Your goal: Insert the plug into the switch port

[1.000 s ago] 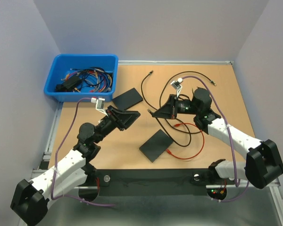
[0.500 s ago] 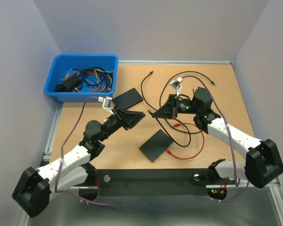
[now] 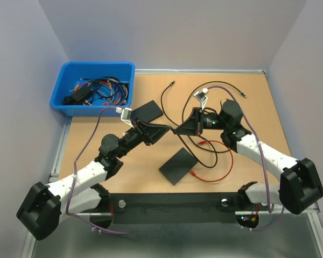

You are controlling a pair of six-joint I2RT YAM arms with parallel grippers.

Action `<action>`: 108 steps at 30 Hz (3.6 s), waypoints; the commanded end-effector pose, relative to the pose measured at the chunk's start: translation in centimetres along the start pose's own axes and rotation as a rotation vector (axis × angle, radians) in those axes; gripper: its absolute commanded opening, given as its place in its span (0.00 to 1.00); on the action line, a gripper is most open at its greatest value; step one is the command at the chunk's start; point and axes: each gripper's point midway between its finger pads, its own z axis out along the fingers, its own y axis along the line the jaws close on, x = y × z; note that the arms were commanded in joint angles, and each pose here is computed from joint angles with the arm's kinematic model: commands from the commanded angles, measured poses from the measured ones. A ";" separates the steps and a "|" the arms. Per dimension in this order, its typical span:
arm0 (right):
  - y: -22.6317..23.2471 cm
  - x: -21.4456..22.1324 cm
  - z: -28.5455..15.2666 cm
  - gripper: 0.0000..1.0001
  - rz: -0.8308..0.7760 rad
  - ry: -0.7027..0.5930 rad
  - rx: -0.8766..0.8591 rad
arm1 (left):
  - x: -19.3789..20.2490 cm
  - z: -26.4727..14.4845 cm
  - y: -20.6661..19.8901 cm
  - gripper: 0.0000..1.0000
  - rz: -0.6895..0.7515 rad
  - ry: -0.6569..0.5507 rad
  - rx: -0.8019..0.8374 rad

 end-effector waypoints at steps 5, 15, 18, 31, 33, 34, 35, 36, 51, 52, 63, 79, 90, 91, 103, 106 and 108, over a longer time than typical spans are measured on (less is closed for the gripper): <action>2.1 -1.2 0.0 0.00 -0.085 -0.013 -0.061 | -2.3 1.7 -3.5 0.35 0.038 -0.063 0.120; 2.1 -0.9 0.0 0.00 -0.085 -0.001 -0.066 | -2.2 2.0 -3.4 0.00 0.021 -0.078 0.105; 2.0 -0.9 0.0 0.05 -0.085 0.001 -0.066 | -2.3 1.7 -3.5 0.00 0.021 -0.089 0.104; -1.8 -4.9 -0.8 0.89 -0.249 -0.020 0.310 | -3.7 1.2 -0.3 0.00 -0.042 -0.094 -0.194; -2.2 -5.3 -1.3 0.85 -0.284 -0.014 0.373 | -3.9 1.2 0.2 0.00 -0.047 -0.076 -0.258; -1.9 -6.0 -1.4 0.84 -0.307 -0.023 0.387 | -4.1 1.3 0.3 0.00 -0.050 -0.075 -0.278; -2.2 -6.5 -1.8 0.81 -0.347 -0.028 0.427 | -4.8 1.5 -0.1 0.00 -0.051 -0.087 -0.287; -2.3 -6.7 -2.0 0.80 -0.357 -0.028 0.451 | -5.0 1.6 0.0 0.00 -0.057 -0.085 -0.306; 0.0 -7.1 -1.3 0.55 -0.440 -0.014 0.499 | -3.7 2.7 2.1 0.00 -0.101 0.009 -0.461; -0.4 -6.6 -1.0 0.54 -0.435 -0.001 0.503 | -3.6 2.8 2.1 0.00 -0.105 0.012 -0.460; -1.4 -4.4 1.0 0.49 -0.428 0.057 0.515 | -3.4 3.3 1.5 0.00 -0.111 0.012 -0.436; -3.7 -2.6 1.5 0.44 -0.387 0.111 0.543 | -3.8 3.0 1.1 0.00 -0.109 -0.011 -0.417; -4.0 -2.5 1.6 0.38 -0.378 0.112 0.549 | -3.4 2.9 1.5 0.00 -0.111 -0.006 -0.421; -3.9 -2.5 1.6 0.39 -0.378 0.113 0.546 | -3.4 2.9 1.5 0.00 -0.111 -0.006 -0.421; -3.8 -3.1 1.7 0.43 -0.380 0.093 0.556 | -3.1 2.7 1.9 0.00 -0.113 -0.002 -0.427; -3.7 -3.2 1.7 0.43 -0.380 0.085 0.556 | -3.0 2.7 1.9 0.00 -0.114 -0.001 -0.428; -3.6 -3.3 1.7 0.43 -0.382 0.080 0.557 | -2.9 2.7 2.1 0.00 -0.114 0.002 -0.432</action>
